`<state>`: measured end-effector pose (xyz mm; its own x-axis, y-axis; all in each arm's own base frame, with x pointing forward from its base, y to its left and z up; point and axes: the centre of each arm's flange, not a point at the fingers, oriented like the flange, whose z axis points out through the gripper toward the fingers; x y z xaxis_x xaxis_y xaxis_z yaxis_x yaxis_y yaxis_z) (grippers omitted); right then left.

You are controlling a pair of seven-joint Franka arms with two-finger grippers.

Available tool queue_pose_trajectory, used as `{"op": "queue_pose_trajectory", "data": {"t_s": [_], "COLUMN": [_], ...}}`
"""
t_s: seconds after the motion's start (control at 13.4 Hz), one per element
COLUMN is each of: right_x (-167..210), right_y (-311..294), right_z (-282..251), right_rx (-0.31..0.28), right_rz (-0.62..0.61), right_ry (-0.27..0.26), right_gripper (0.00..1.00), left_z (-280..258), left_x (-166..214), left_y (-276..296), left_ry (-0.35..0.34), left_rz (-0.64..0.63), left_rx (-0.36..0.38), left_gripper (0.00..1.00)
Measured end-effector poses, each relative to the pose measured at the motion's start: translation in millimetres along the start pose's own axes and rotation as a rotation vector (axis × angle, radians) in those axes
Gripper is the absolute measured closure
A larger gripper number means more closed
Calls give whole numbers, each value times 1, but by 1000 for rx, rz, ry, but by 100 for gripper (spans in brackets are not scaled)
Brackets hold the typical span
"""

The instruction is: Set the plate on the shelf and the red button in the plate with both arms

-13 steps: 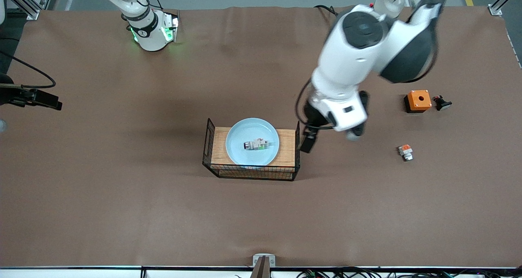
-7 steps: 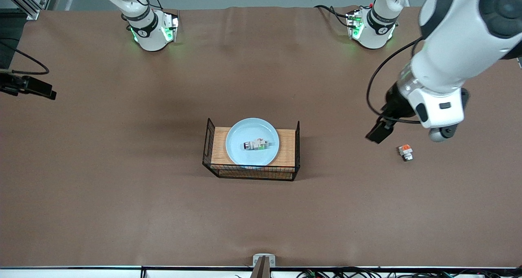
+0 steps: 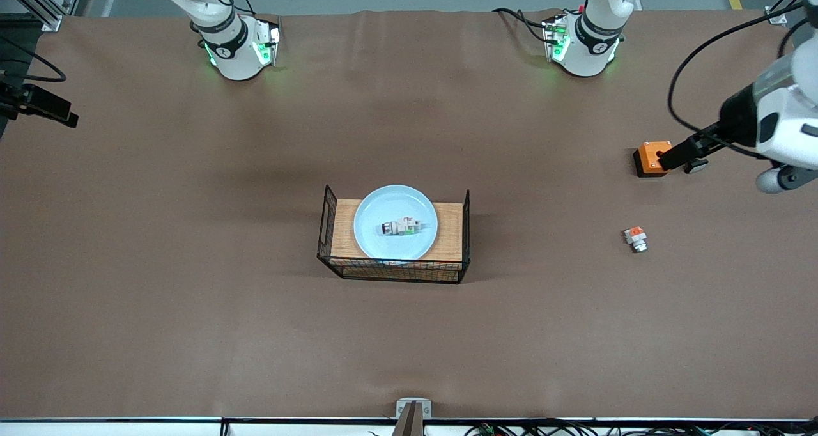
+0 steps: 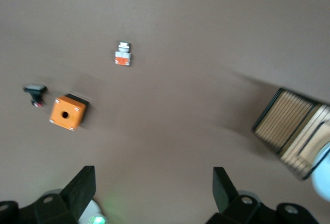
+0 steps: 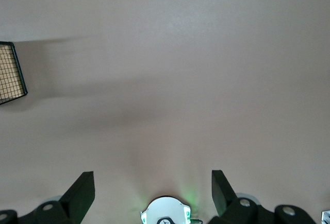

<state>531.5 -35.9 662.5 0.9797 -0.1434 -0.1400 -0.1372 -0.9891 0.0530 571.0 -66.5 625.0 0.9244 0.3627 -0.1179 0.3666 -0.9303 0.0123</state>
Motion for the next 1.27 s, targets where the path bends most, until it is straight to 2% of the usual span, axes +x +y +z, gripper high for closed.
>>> {"op": "queue_pose_trajectory", "data": {"t_s": [0.22, 0.45, 0.97, 1.27], "right_x": [-11, -14, -10, -9], "right_y": [4, 4, 1, -1], "right_z": [-11, -9, -1, -2], "right_rx": [2, 3, 3, 27], "right_rz": [6, 5, 0, -3], "right_ry": [23, 21, 28, 39], "right_gripper": [0, 0, 0, 0], "left_z": [3, 18, 19, 10], "left_x": [1, 3, 13, 13], "left_y": [-44, -62, -71, -69], "left_ry": [12, 46, 114, 149], "left_rz": [70, 112, 180, 194], "left_rx": [-16, -32, -51, -51], "left_gripper": [0, 0, 0, 0]}}
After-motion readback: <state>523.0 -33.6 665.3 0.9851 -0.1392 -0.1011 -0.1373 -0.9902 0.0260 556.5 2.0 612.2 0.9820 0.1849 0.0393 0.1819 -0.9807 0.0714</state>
